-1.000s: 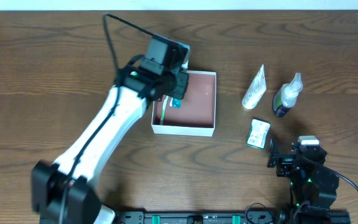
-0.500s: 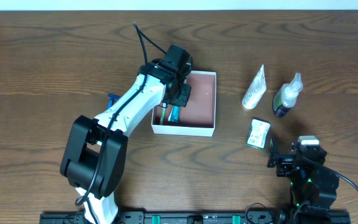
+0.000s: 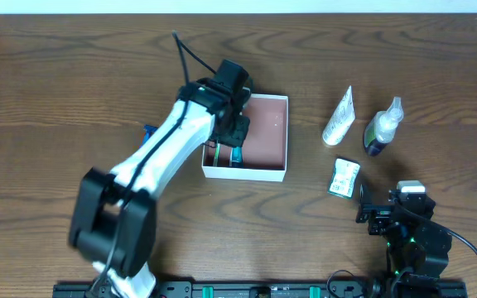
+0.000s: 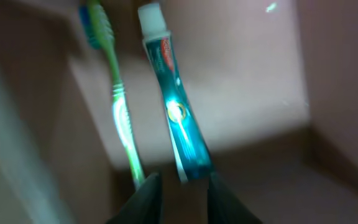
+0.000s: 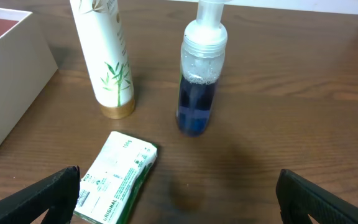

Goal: Pack container
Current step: 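Carry toothpaste tube with left gripper and place it in the box, then reach left gripper to the blue razor and grasp its handle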

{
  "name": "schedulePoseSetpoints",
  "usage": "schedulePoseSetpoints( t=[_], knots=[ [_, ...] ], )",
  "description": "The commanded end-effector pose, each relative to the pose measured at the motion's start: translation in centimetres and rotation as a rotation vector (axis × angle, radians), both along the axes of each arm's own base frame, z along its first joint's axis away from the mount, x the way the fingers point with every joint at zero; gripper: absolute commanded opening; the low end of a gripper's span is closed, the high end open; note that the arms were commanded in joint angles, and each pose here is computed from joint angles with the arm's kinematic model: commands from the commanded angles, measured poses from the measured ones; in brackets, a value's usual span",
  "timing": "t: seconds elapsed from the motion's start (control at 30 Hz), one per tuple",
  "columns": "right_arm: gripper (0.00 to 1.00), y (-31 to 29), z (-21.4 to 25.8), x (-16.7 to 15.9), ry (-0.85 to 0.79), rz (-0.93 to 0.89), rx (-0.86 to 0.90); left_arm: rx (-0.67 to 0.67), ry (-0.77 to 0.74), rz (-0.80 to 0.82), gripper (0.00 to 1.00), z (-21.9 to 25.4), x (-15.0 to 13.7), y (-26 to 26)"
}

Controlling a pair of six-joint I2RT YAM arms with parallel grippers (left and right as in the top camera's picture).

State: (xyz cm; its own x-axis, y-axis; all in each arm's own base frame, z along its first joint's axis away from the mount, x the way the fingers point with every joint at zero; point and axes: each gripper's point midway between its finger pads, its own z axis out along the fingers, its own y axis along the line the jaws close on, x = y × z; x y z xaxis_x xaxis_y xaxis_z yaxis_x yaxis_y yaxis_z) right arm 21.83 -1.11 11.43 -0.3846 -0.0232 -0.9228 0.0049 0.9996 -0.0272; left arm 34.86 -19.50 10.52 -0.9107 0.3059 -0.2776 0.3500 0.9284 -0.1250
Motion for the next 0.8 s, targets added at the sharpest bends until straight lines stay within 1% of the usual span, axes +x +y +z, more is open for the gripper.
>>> schedulePoseSetpoints(
  t=[0.0,0.03,0.1,0.13,0.17,0.2,0.27,0.37,0.43,0.57,0.67,0.77],
  knots=[
    [0.99,-0.1,0.0,0.0,-0.001,0.002,-0.01,-0.047,-0.225,0.031,0.34,8.7,1.1,1.2],
    [0.99,-0.1,0.0,0.0,-0.001,0.002,-0.01,-0.03,-0.279,0.059,0.39,10.5,1.0,2.5],
    [0.99,-0.1,0.0,0.0,-0.001,0.002,-0.01,0.015,-0.358,0.125,0.46,13.0,0.9,5.3],
    [0.99,-0.1,0.0,0.0,-0.001,0.002,-0.01,0.043,-0.386,0.163,0.5,13.9,0.8,6.9],
    [0.99,-0.1,0.0,0.0,-0.001,0.002,-0.01,0.081,-0.406,0.213,0.56,14.6,0.7,8.9],
    [0.99,-0.1,0.0,0.0,-0.001,0.002,-0.011,0.117,-0.412,0.261,0.59,15.0,0.6,11.0],
    [0.99,-0.1,0.0,0.0,-0.001,0.002,-0.01,0.173,-0.379,0.315,0.6,14.7,0.2,14.4],
    [0.99,-0.1,0.0,0.0,-0.001,0.002,-0.01,0.239,-0.27,0.394,0.62,12.2,-0.1,19.1],
    [0.99,-0.1,0.0,0.0,-0.001,0.002,-0.01,0.229,-0.167,0.393,0.66,9.5,-0.2,20.8],
    [0.99,-0.1,0.0,0.0,-0.001,0.002,-0.01,0.116,0.019,0.374,0.69,4.1,0.3,21.6],
    [0.99,-0.1,0.0,0.0,-0.001,0.002,-0.01,0.116,0.126,0.397,0.69,0.5,0.5,22.6],
    [0.99,-0.1,0.0,0.0,-0.001,0.002,-0.01,0.127,0.216,0.372,0.69,-3.1,0.6,22.8]
  ],
)
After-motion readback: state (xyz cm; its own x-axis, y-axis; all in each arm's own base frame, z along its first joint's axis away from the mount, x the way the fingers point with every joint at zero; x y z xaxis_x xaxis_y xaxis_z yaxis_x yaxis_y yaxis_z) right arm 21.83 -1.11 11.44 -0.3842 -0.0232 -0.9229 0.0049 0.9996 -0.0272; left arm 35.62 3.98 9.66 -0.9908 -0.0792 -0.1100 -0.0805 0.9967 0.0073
